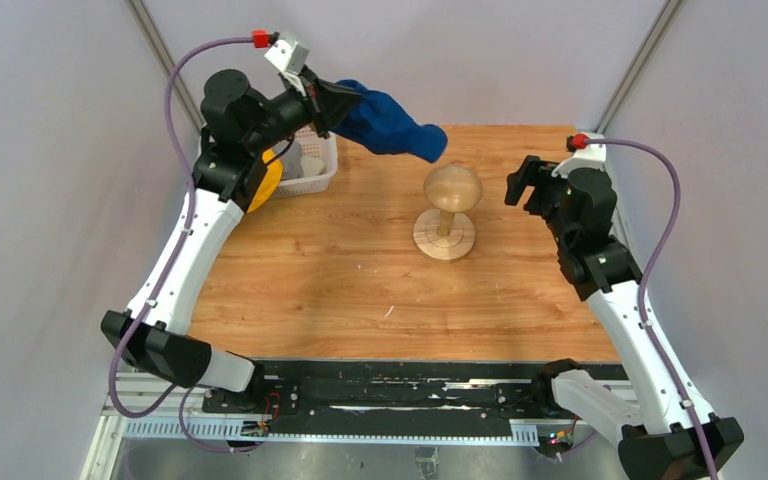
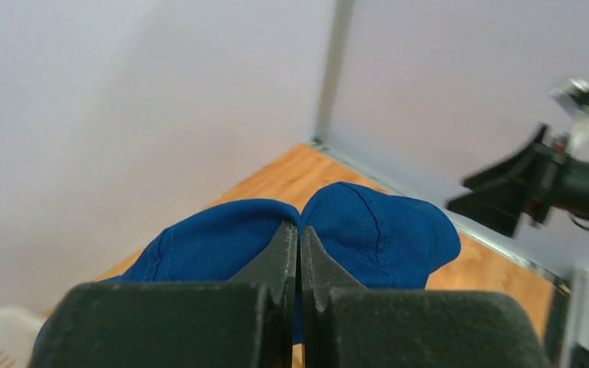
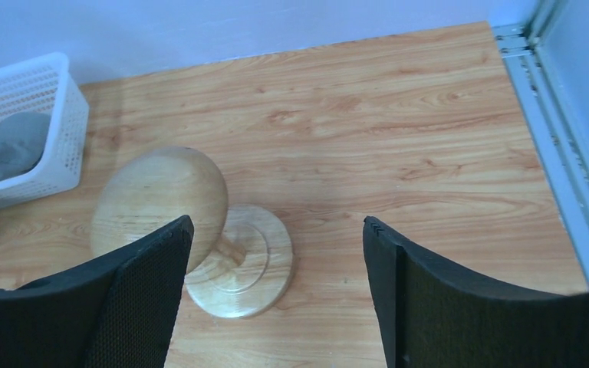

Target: Stack the hats

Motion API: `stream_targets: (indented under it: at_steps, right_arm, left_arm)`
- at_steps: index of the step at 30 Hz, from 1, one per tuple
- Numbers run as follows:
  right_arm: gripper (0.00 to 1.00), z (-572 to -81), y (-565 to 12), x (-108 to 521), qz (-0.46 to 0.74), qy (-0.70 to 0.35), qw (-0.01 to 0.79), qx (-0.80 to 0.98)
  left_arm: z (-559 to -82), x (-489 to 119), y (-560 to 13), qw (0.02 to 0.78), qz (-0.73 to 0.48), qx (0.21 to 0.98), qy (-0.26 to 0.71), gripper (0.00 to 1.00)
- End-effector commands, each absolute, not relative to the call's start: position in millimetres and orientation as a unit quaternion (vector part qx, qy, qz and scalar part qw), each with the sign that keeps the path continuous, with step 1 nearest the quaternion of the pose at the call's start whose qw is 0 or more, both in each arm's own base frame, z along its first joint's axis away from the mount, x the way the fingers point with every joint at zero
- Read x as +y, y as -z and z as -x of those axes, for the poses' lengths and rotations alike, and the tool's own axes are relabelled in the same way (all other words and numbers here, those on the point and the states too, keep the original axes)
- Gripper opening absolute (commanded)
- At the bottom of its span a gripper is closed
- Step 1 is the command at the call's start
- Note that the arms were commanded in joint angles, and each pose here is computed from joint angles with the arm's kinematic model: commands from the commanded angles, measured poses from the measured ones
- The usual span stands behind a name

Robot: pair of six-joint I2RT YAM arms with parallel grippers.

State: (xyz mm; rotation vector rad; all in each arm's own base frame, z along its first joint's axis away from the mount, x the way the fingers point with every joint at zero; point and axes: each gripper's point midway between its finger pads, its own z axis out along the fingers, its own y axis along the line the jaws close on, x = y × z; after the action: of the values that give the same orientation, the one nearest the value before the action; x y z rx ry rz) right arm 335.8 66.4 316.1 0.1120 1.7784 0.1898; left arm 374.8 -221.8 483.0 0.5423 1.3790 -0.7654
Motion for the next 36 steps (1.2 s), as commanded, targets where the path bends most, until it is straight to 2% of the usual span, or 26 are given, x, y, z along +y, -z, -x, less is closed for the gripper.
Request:
stream_targets:
  at_steps: [1,10,21,25,29,36]
  right_arm:
    - [0.82,-325.7,-327.6,34.1,-0.081,-0.028,0.64,0.764]
    - [0.91,-306.1,-343.5,0.5,-0.12,0.014,0.655,0.746]
    - [0.93,-293.6,-348.1,-7.6,-0.127,0.019,0.665,0.736]
    - [0.93,-294.2,-347.3,-6.9,-0.126,0.018,0.664,0.737]
    - [0.93,-294.0,-347.0,-5.4,-0.125,0.013,0.664,0.737]
    - [0.93,-296.2,-345.2,-1.7,-0.123,0.003,0.663,0.739]
  left_arm:
    - [-337.7,-274.7,-486.9,0.618,-0.369,0.538,0.439,0.0]
    - [-314.4,-336.9,-457.7,0.519,-0.487,0.473,0.519,0.0]
    - [-318.8,-356.2,-438.0,0.458,-0.506,0.468,0.561,0.0]
    - [-316.1,-349.6,-437.6,0.464,-0.506,0.483,0.544,0.0]
    - [-326.0,-334.3,-417.7,0.471,-0.524,0.546,0.453,0.0]
    - [-326.9,-324.0,-401.1,0.468,-0.527,0.574,0.416,0.0]
